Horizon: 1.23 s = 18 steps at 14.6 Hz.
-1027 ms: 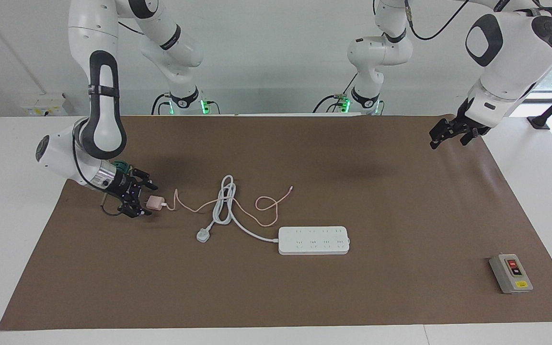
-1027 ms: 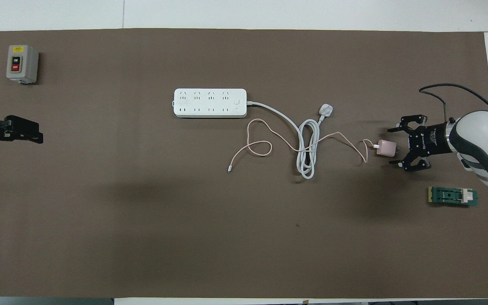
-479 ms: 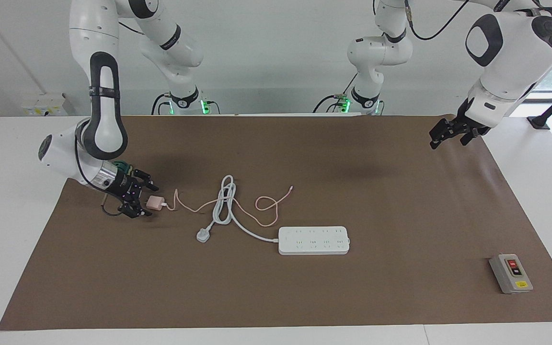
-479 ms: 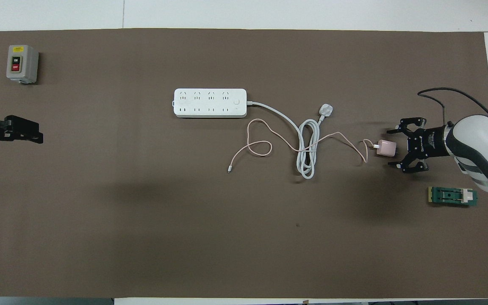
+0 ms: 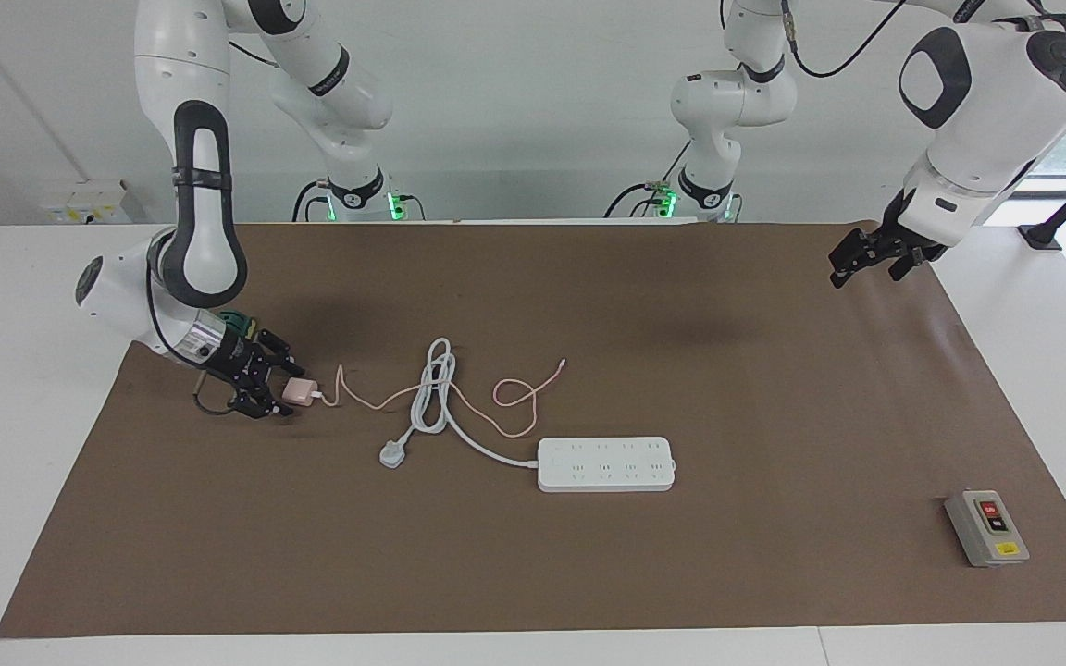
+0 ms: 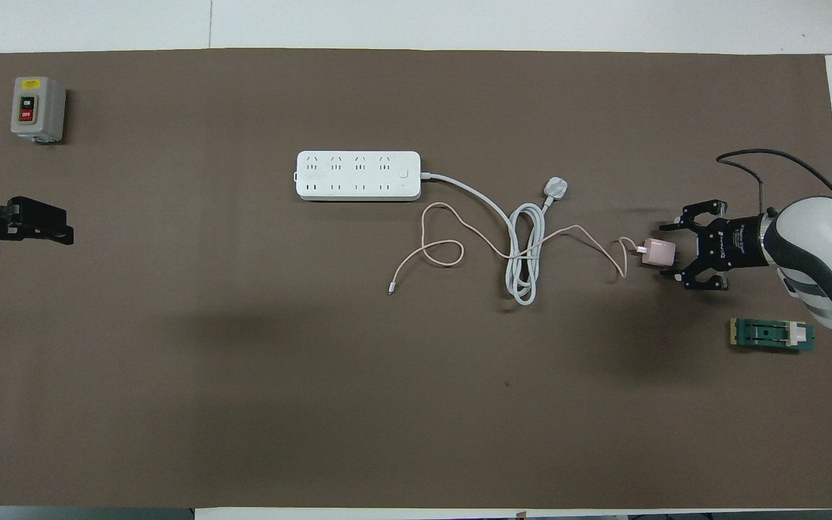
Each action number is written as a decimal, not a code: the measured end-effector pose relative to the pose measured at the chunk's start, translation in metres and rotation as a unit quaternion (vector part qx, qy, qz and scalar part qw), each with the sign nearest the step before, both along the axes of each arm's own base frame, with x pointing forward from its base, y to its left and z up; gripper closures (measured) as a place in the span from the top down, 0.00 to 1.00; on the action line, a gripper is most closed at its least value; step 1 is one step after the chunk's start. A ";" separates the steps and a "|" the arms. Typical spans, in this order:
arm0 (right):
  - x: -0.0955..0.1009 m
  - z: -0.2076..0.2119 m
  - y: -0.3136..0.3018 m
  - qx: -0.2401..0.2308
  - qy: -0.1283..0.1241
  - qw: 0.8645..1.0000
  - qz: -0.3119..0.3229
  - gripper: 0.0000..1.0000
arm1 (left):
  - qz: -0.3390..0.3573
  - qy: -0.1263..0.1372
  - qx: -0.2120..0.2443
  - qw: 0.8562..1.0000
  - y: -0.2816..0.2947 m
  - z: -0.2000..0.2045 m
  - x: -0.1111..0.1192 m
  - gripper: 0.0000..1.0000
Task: Plug charger into power strip
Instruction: 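Lift the charger with the right gripper while the left gripper reaches in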
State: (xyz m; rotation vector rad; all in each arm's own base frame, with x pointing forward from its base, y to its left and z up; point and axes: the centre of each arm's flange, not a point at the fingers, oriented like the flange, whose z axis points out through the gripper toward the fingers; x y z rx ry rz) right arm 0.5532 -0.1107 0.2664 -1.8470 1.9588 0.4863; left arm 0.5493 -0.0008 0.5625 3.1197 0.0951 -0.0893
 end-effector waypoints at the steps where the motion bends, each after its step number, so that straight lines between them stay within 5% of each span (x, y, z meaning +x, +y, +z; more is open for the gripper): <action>1: -0.001 -0.002 0.000 0.004 -0.007 1.000 0.000 0.74 | 0.000 0.000 0.000 1.000 0.000 0.000 0.000 1.00; 7: -0.004 -0.004 -0.001 0.008 -0.015 1.000 -0.002 0.63 | 0.001 0.000 0.000 1.000 0.000 0.000 0.000 1.00; 9: -0.004 -0.002 -0.002 0.008 -0.016 1.000 -0.002 0.47 | 0.002 0.000 0.000 1.000 0.001 0.000 0.000 1.00; 15: -0.002 0.000 -0.002 0.006 -0.022 1.000 -0.002 0.47 | 0.014 -0.002 0.000 1.000 0.014 0.000 0.000 1.00; 18: 0.011 0.016 -0.002 0.016 -0.044 0.999 -0.014 0.47 | 0.015 -0.018 -0.030 0.999 0.034 -0.005 0.003 1.00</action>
